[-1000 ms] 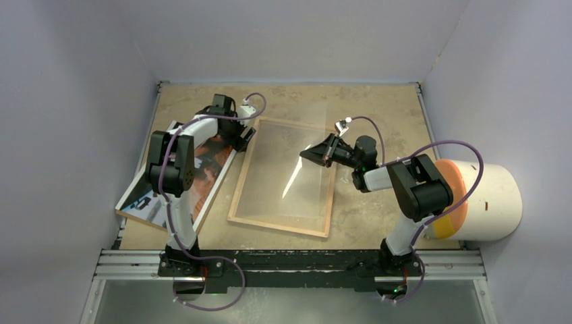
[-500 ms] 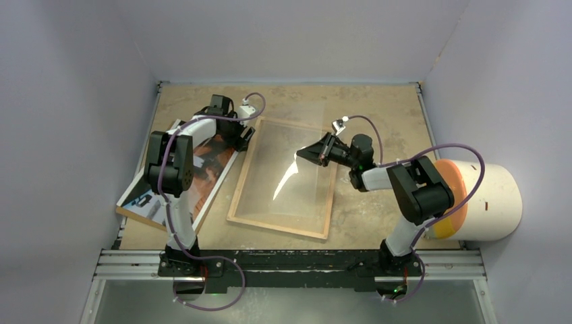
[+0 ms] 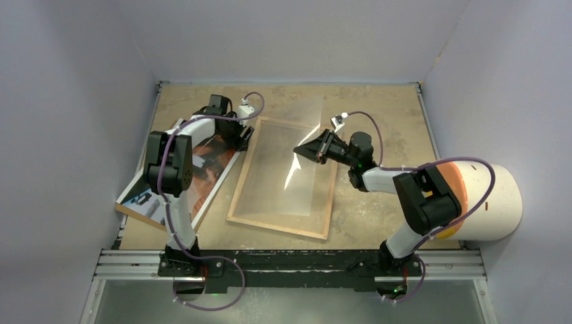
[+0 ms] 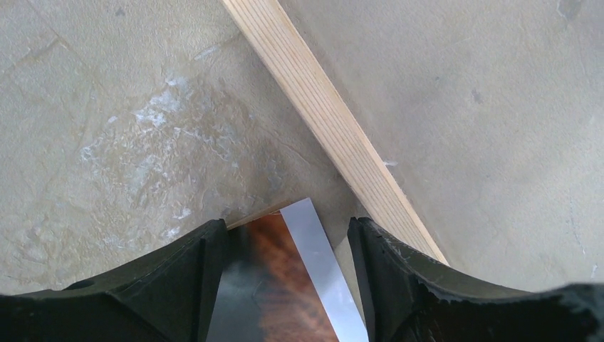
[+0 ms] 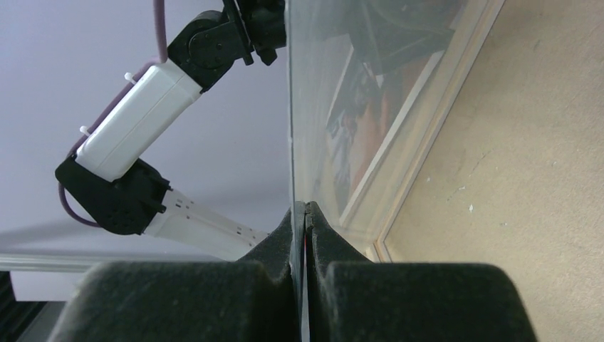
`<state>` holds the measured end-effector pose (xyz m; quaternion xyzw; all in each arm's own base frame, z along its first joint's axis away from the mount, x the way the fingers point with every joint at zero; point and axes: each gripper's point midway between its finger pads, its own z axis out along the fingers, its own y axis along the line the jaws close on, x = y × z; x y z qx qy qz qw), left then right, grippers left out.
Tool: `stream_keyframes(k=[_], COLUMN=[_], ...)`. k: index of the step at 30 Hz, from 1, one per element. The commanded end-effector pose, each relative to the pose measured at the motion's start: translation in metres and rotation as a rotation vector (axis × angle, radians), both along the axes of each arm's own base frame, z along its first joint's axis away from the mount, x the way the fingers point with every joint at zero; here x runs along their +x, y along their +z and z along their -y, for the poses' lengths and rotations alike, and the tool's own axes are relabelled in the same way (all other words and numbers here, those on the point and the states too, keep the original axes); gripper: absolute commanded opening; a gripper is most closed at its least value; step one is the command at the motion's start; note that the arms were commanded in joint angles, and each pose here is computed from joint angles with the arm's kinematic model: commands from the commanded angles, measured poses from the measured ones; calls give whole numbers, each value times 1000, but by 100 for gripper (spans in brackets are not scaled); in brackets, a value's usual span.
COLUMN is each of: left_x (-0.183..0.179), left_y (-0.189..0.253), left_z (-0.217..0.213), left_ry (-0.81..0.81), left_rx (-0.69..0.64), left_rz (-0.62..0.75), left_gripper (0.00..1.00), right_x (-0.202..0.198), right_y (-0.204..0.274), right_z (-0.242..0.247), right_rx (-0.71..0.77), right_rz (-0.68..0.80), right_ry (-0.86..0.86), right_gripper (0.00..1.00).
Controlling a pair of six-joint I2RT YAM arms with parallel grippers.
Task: Put the photo into the frame
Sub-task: Place the photo frame item in the photo frame.
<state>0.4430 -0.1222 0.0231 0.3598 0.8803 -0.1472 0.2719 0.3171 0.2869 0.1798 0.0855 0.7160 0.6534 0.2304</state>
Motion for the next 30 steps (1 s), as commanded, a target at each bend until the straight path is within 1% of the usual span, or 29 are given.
stream_keyframes(k=[1,10,16,23,30], left_x=[-63,-63,-60,-62,-60], left_y=[-26,-23,-18,-22,-22], left_z=[8,6,2,1,0], left_ry=[-20,-15,-13,-10,-10], left_rx=[-50,-45,-33,-28,-21], left_rz=[-268,-263,-251,-258,-251], left_gripper=[66,65,65,65,65], right_x=[5,2,3,-3,-1], right_y=[28,29,20,-1,-21], right_z=[-3,-2,-4,-2,10], right_rx=[-15,-41,-52,-107,-151], right_rz=[90,95,82,40,11], right_ry=[-32,-34,-27,1,3], right_gripper=[0,0,0,0,0])
